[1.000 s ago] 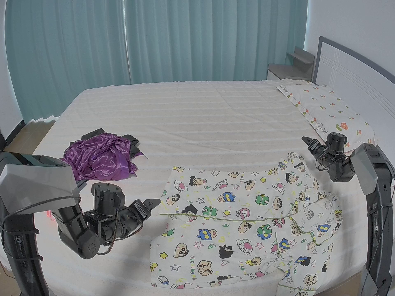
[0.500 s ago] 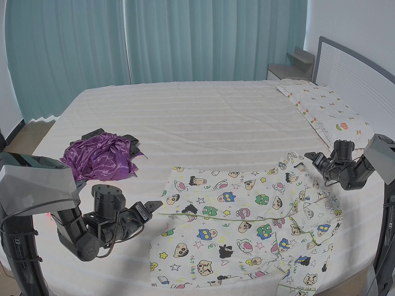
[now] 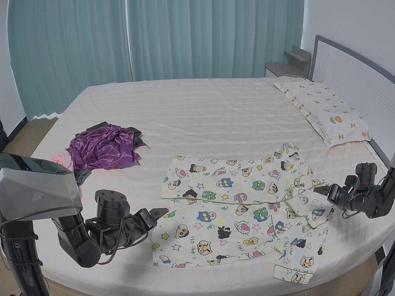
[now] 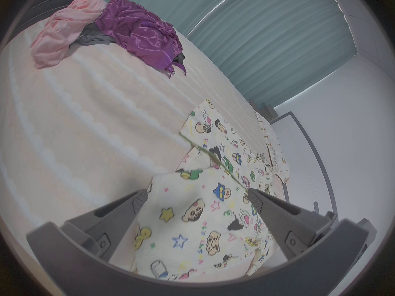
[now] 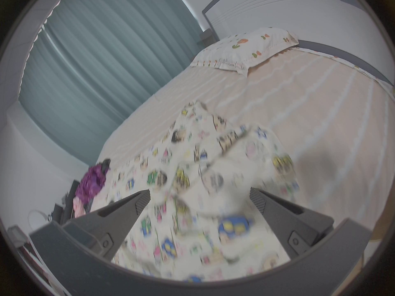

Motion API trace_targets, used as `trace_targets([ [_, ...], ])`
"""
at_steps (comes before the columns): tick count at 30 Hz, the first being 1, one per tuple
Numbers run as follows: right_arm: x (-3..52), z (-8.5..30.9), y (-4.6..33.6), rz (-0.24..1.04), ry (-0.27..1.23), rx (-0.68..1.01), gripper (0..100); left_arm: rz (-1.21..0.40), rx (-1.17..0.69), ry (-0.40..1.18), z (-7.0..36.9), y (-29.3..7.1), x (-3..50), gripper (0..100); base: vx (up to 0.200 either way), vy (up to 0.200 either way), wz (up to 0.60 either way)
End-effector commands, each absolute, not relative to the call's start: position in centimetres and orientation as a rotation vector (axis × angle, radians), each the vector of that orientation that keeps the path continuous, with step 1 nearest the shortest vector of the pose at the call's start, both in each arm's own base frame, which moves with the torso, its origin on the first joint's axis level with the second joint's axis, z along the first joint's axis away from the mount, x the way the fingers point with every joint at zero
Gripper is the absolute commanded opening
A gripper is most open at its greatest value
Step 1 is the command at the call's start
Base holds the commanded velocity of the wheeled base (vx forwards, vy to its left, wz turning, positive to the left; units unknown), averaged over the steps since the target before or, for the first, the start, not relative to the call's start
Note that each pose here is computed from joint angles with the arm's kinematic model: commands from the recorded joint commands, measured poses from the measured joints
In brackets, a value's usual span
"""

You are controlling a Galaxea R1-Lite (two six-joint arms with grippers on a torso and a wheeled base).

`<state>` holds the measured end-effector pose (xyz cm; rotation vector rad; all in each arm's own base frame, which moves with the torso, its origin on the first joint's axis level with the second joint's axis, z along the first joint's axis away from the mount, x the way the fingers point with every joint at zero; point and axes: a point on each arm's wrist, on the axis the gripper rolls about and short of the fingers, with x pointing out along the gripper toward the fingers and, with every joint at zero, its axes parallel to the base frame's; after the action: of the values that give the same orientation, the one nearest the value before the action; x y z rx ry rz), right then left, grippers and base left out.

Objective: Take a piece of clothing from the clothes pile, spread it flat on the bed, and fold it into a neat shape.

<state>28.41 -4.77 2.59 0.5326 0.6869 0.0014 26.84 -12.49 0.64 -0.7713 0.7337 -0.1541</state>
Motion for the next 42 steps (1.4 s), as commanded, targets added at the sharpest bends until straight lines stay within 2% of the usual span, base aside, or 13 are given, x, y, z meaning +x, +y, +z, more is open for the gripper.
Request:
trace_targets([
  [1,23.3,2.8,-3.7,0.095,0.761,0.471,100,-0.164,-0.768,0.738,0.7,-12.7,26.6,100,-0.200,0.000,0.00],
  [9,19.7,-0.5,-1.8,0.212,0.975,0.294,100,-0.168,-0.770,0.734,0.8,-12.8,26.7,100,0.000,0.000,0.00],
  [14,18.7,-1.8,-0.8,0.224,1.070,0.250,100,-0.167,-0.770,0.733,0.8,-12.8,26.7,100,0.000,0.000,0.00],
  [25,18.8,-4.6,0.6,0.165,1.117,0.131,100,-0.166,-0.770,0.726,0.8,-12.8,26.9,100,0.000,0.000,0.00],
  [41,19.8,-6.6,1.8,0.178,1.015,0.061,100,-0.176,-0.778,0.685,1.1,-12.8,27.4,100,0.000,0.000,0.00],
  [42,19.9,-6.7,1.8,0.178,1.011,0.059,0,-0.174,-0.779,0.686,1.0,-12.7,27.4,100,0.000,0.000,0.00],
])
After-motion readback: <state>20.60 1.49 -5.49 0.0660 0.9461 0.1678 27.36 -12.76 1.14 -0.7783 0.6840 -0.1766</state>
